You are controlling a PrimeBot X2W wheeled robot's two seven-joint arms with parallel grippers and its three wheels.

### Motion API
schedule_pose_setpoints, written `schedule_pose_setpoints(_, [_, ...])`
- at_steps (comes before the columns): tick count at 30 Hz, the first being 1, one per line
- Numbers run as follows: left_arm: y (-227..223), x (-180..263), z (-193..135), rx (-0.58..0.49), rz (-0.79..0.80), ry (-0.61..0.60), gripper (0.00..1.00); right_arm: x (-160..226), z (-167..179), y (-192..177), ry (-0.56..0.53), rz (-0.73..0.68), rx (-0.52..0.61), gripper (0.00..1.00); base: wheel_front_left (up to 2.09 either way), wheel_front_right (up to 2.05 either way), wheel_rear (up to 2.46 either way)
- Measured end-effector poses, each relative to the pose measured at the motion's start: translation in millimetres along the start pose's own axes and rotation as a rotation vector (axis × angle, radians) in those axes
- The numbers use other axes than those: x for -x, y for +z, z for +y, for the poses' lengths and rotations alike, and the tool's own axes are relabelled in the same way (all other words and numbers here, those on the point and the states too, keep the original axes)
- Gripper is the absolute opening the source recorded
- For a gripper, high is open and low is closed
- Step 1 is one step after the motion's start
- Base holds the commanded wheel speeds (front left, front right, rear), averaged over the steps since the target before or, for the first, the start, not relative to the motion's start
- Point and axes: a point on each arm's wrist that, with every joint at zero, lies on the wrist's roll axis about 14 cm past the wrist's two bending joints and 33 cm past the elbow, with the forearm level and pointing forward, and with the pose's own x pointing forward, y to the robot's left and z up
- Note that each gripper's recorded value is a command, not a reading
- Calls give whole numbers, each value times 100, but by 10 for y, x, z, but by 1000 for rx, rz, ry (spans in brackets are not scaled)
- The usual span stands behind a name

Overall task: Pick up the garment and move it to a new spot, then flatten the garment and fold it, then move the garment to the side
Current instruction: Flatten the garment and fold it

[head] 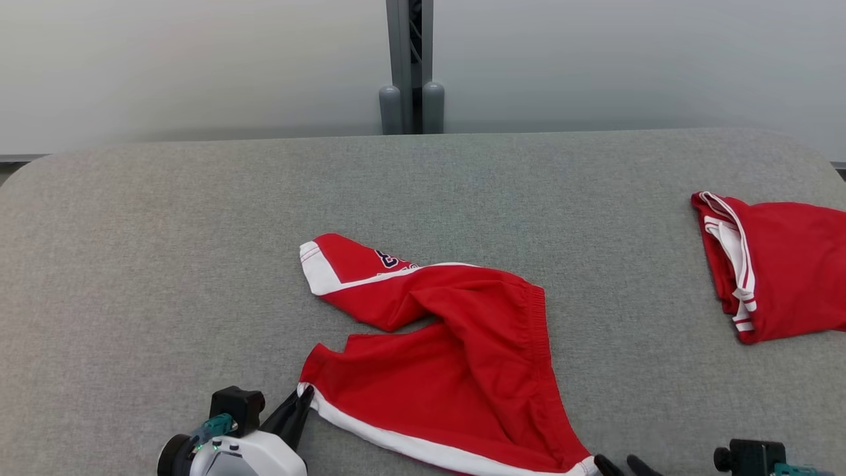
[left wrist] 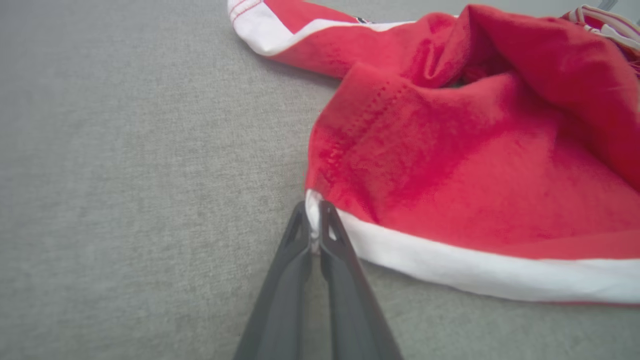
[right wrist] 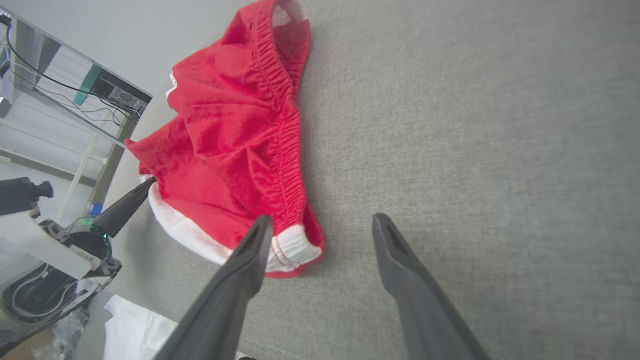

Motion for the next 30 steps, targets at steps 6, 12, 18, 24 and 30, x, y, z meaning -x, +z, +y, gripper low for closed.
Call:
schedule_pose_setpoints(6, [43, -32, -50, 1, -13, -14, 0, 62, 20, -146, 1, 78, -89, 100, 0, 0, 0])
schedule_pose_setpoints(12, [87, -5, -57, -5, -30, -15, 0, 32, 124, -240, 20, 104, -166, 100, 0, 0, 0])
schedule_pose_setpoints(18, [100, 60, -25, -4, -43, -2, 0, -34, 191, -280, 31, 110, -240, 100, 0, 0, 0])
schedule_pose_setpoints(24, [69, 118, 2, -2, -42, 9, 0, -126, 199, -260, 29, 105, -255, 100, 0, 0, 0])
schedule_pose_setpoints(30, [43, 146, 0, -5, -38, 9, 0, -189, 143, -243, 6, 92, -238, 42, 0, 0, 0])
